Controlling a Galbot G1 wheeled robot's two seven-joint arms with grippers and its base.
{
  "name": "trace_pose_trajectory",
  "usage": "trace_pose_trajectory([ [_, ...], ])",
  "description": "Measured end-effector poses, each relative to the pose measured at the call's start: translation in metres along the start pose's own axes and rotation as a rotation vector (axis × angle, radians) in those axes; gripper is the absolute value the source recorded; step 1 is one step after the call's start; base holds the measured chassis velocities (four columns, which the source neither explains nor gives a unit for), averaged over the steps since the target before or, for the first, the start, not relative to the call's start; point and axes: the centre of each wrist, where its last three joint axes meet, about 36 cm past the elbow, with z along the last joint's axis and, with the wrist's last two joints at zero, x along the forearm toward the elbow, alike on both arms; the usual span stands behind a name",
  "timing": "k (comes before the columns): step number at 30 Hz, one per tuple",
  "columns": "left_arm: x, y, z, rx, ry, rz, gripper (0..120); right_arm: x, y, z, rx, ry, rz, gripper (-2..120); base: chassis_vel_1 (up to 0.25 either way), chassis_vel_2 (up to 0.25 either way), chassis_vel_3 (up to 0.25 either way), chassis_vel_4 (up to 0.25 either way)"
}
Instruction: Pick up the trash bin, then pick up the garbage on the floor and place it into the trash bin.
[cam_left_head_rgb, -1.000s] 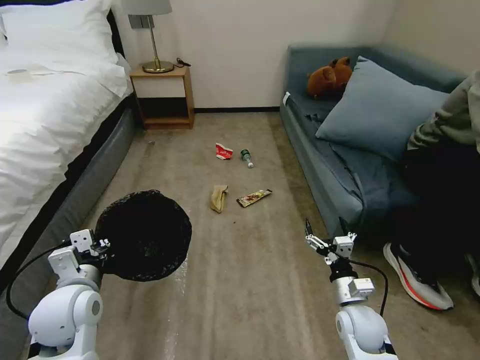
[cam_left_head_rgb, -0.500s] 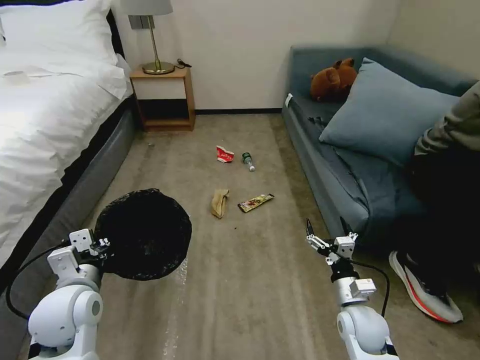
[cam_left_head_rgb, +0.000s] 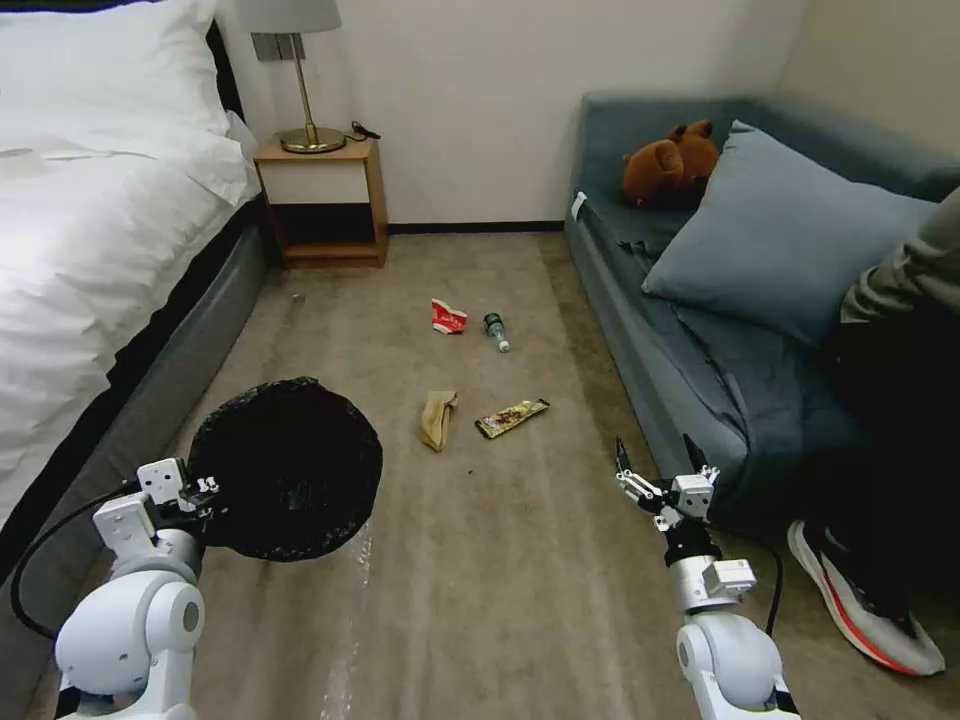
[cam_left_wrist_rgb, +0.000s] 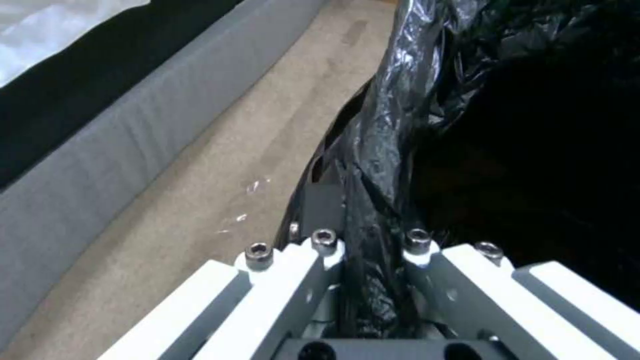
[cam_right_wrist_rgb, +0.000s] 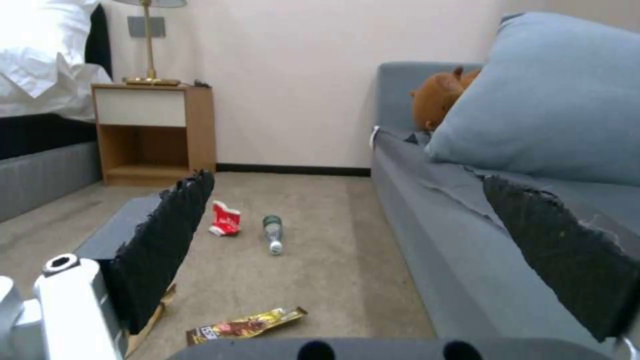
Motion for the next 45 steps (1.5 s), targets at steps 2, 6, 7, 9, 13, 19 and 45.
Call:
trace_pose_trajectory([
  [2, 0.0006, -0.0002, -0.0003, 0.001, -0.002, 0.000, 2, 0.0003, 0.0003, 0.0011, 0.000, 0.001, -0.001, 100, -0.074, 0.087, 0.074, -0.059],
  [6, 0.0006, 0.0005, -0.0004, 0.002, -0.004, -0.006, 2, 0.0004, 0.0013, 0.0013, -0.004, 0.001, -0.002, 100, -0.060, 0.075, 0.068, -0.059],
  [7, 0.0004, 0.0011, -0.0007, 0.002, -0.005, -0.007, 2, -0.0001, 0.0023, 0.0012, -0.006, 0.002, -0.006, 100, -0.084, 0.077, 0.069, -0.099],
  [9, 0.0002, 0.0017, -0.0014, 0.002, -0.007, -0.008, 2, -0.0009, 0.0026, 0.0009, -0.006, 0.002, -0.008, 100, -0.092, 0.081, 0.072, -0.091],
  [13, -0.0001, 0.0027, -0.0027, 0.004, -0.011, -0.009, 2, -0.0026, 0.0038, 0.0008, -0.007, 0.004, -0.013, 100, -0.087, 0.084, 0.090, -0.078],
  [19, -0.0017, 0.0035, -0.0021, 0.004, -0.013, -0.006, 2, -0.0042, 0.0065, 0.0016, -0.009, 0.009, -0.020, 100, -0.080, 0.074, 0.087, -0.088],
  [45, -0.0024, 0.0024, 0.0027, 0.010, -0.009, 0.006, 2, -0.0011, 0.0051, 0.0057, -0.009, 0.017, -0.017, 100, -0.071, 0.074, 0.085, -0.078],
])
